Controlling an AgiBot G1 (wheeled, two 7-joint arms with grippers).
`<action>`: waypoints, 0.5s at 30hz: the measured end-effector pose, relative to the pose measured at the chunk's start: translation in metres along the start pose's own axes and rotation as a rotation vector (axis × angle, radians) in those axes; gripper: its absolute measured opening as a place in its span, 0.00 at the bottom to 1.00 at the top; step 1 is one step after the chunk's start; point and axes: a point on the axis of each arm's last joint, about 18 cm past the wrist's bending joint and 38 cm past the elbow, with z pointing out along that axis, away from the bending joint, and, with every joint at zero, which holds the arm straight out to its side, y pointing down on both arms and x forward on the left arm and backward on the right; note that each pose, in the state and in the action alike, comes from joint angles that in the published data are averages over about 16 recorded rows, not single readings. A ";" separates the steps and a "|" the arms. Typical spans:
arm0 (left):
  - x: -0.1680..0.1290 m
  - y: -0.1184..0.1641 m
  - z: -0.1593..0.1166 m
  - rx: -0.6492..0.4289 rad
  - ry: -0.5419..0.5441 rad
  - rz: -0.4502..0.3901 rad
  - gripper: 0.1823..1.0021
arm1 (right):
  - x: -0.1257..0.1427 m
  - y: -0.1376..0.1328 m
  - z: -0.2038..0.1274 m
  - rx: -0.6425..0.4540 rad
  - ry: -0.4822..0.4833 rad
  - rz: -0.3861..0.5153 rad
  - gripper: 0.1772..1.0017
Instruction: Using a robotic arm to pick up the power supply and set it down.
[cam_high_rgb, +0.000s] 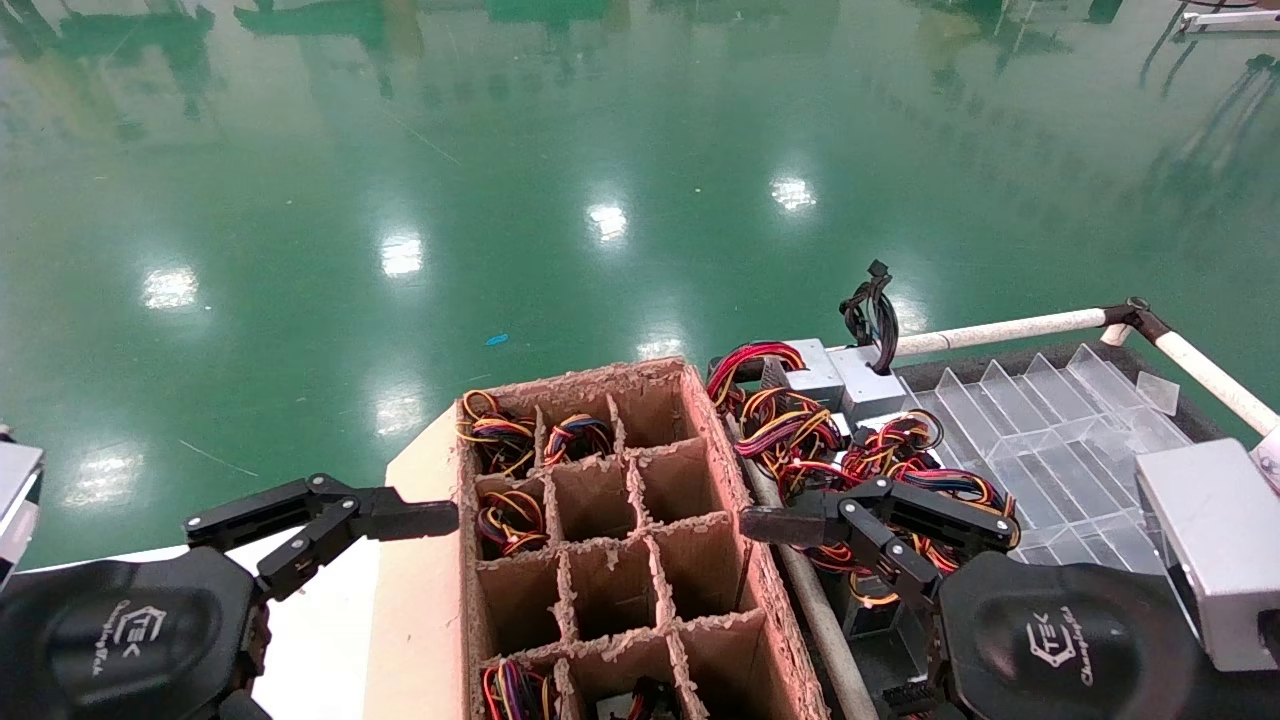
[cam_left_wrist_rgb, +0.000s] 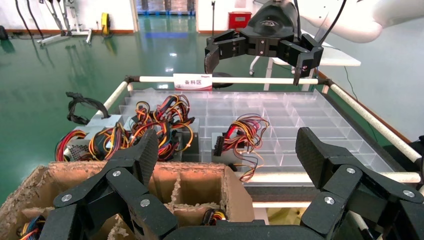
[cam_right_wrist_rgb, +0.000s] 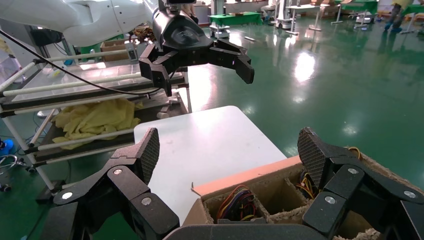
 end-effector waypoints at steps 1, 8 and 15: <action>0.000 0.000 0.000 0.000 0.000 0.000 1.00 | 0.000 0.000 0.000 0.000 0.000 0.000 1.00; 0.000 0.000 0.000 0.000 0.000 0.000 0.98 | 0.000 0.000 0.000 0.000 0.000 0.000 1.00; 0.000 0.000 0.000 0.000 0.000 0.000 0.91 | 0.000 0.000 0.000 0.000 0.000 0.000 1.00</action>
